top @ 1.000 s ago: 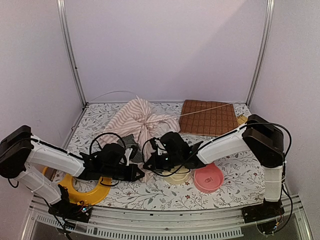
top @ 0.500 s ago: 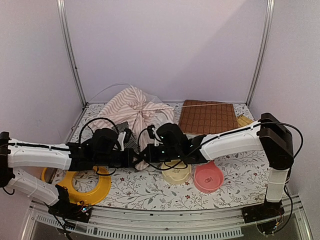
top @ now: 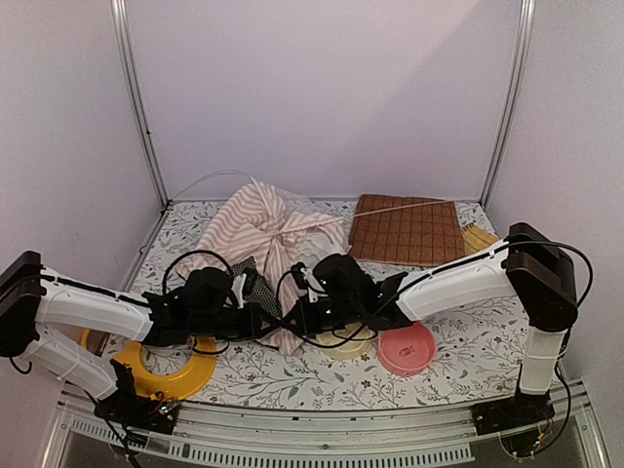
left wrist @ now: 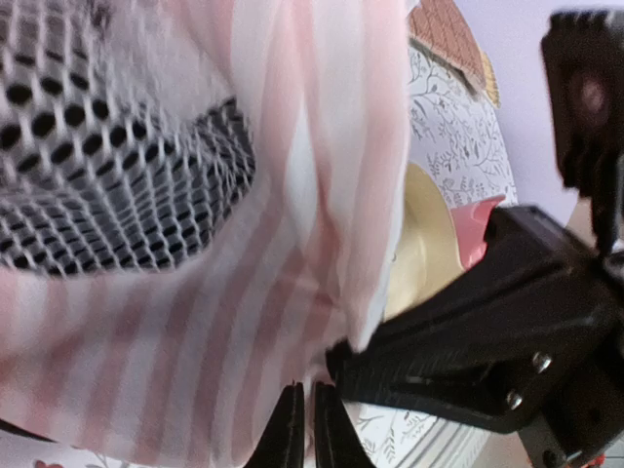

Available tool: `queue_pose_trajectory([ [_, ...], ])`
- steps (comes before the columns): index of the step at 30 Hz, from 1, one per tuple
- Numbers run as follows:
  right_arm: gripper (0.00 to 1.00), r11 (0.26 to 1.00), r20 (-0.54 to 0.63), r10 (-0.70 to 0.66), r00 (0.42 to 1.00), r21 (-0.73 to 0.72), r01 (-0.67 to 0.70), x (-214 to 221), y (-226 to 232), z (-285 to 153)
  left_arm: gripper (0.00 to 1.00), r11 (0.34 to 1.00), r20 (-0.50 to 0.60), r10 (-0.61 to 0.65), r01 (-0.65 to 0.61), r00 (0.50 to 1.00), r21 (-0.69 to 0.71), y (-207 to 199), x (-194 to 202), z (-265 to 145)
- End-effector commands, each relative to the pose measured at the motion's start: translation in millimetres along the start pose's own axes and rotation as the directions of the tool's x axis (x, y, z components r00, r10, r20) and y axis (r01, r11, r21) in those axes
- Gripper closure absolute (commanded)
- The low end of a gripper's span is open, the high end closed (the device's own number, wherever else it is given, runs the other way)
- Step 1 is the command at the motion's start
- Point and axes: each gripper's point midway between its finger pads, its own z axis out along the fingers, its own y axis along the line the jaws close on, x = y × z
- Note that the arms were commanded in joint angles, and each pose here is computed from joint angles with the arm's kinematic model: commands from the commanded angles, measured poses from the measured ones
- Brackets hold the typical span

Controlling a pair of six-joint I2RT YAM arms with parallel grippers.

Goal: Set up the pet tent
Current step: Pick up the tent from the center of the board.

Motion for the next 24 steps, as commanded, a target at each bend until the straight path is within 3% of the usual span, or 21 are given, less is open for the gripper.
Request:
queue_pose_trajectory([
  [1,1.0,0.999,-0.149,-0.03,0.988,-0.041,0.024,49,-3,9,0.84,1.0,0.147,0.012,-0.009,0.989,-0.024,-5,-33,-9],
  [5,1.0,0.999,-0.154,-0.038,0.987,-0.034,0.033,52,-6,11,0.65,0.997,0.181,0.022,-0.008,0.983,-0.078,2,-39,-19],
  [12,1.0,0.998,-0.156,-0.056,0.986,-0.013,0.054,47,-4,8,0.58,0.982,0.309,0.126,-0.074,0.943,-0.176,-9,-86,-58],
  [17,0.8,0.996,-0.123,-0.084,0.989,-0.005,0.084,29,8,-5,0.51,0.95,0.365,0.251,-0.154,0.897,-0.273,-6,-143,-93],
  [20,0.69,0.995,-0.11,-0.096,0.989,-0.001,0.096,20,15,-12,0.48,0.91,0.324,0.329,-0.205,0.887,-0.361,5,-169,-99],
  [24,0.57,0.994,-0.079,-0.106,0.991,-0.005,0.105,2,32,-24,0.47,0.897,0.273,0.372,-0.267,0.887,-0.352,7,-185,-93],
])
